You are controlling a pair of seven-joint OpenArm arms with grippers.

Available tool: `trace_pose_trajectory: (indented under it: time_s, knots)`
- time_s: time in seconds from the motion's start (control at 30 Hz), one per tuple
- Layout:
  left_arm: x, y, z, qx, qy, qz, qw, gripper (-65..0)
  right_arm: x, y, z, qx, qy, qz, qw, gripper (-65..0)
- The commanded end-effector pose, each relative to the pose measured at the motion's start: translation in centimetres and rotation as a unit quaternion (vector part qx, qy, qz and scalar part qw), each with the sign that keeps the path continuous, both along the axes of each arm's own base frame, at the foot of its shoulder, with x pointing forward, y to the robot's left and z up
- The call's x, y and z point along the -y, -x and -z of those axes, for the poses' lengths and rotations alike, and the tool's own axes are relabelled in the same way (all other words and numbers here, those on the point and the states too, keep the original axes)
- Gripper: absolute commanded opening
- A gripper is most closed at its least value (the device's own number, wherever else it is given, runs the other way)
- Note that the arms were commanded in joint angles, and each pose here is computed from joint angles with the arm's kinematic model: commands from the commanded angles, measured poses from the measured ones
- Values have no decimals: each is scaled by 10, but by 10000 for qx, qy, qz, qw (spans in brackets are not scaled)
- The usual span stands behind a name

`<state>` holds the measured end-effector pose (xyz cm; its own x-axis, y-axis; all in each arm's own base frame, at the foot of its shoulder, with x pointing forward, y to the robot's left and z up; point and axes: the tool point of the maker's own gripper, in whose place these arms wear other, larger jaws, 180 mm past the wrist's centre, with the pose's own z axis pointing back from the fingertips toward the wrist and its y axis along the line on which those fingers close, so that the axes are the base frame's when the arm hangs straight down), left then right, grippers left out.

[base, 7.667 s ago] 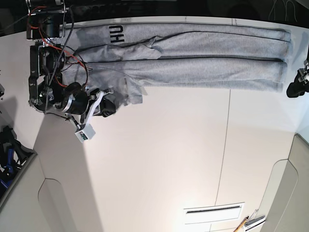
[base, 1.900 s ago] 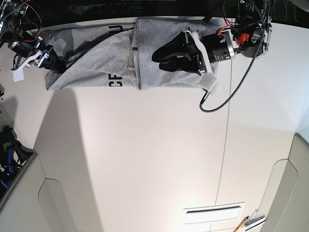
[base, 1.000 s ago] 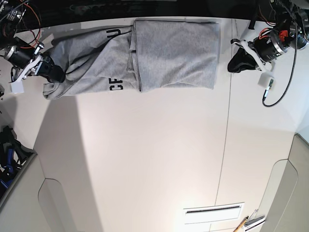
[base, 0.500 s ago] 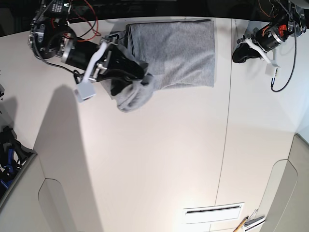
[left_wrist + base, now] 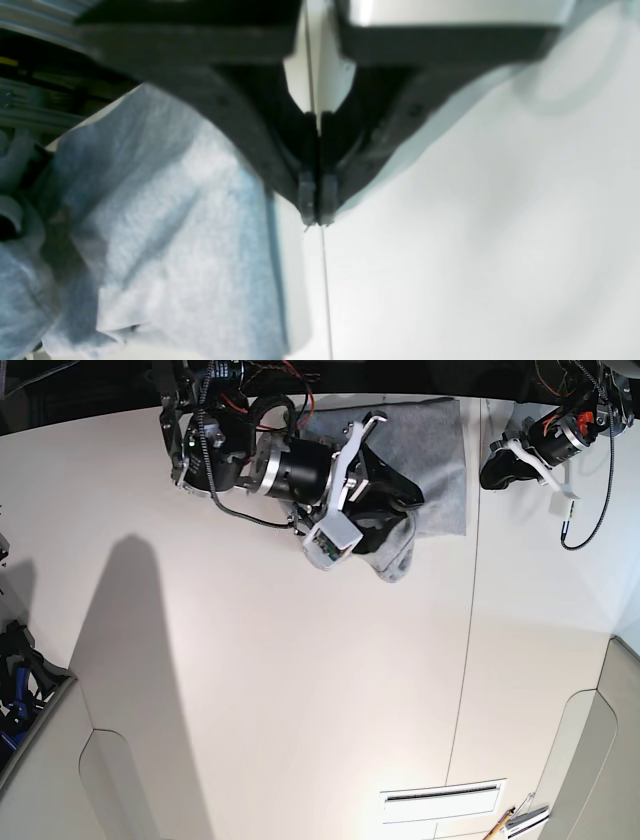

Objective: Fold the T-shirt properly
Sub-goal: 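Grasp the shirt end with right gripper and fold it onto the stack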

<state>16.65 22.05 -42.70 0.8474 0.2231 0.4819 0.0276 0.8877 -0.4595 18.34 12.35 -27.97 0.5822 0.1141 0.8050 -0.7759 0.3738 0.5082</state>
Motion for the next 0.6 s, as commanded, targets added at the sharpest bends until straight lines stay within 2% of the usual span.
trace_pose_trajectory:
  time_s: [0.0,0.1,0.13,0.2,0.27,0.43,0.57]
  knots:
    - [-4,7,3,-176,-137,71,9997,-650,-7,-2,-17,184,-275,-14,9995,-650]
    - [-4,7,3,-176,-133,69,9997,-650,-14,5,-19,201,-295,-165,9992,-650]
    - [-3,7,4,-172,-126,65,9998,-650,-16,7,-19,206,-307,-210,9991,-607]
    - [-3,7,4,-176,-124,67,9997,-650,-21,11,-21,216,-343,-297,9987,-475]
    - [-3,7,4,-175,-126,69,9997,-650,-26,15,-26,253,-451,-366,9980,-404]
    - [-3,7,4,-177,-124,67,9997,-650,-45,33,-47,241,-961,-699,9926,-401]
    - [-2,7,4,-177,-115,62,9998,-650,-53,35,-51,499,-840,-914,9910,-401]
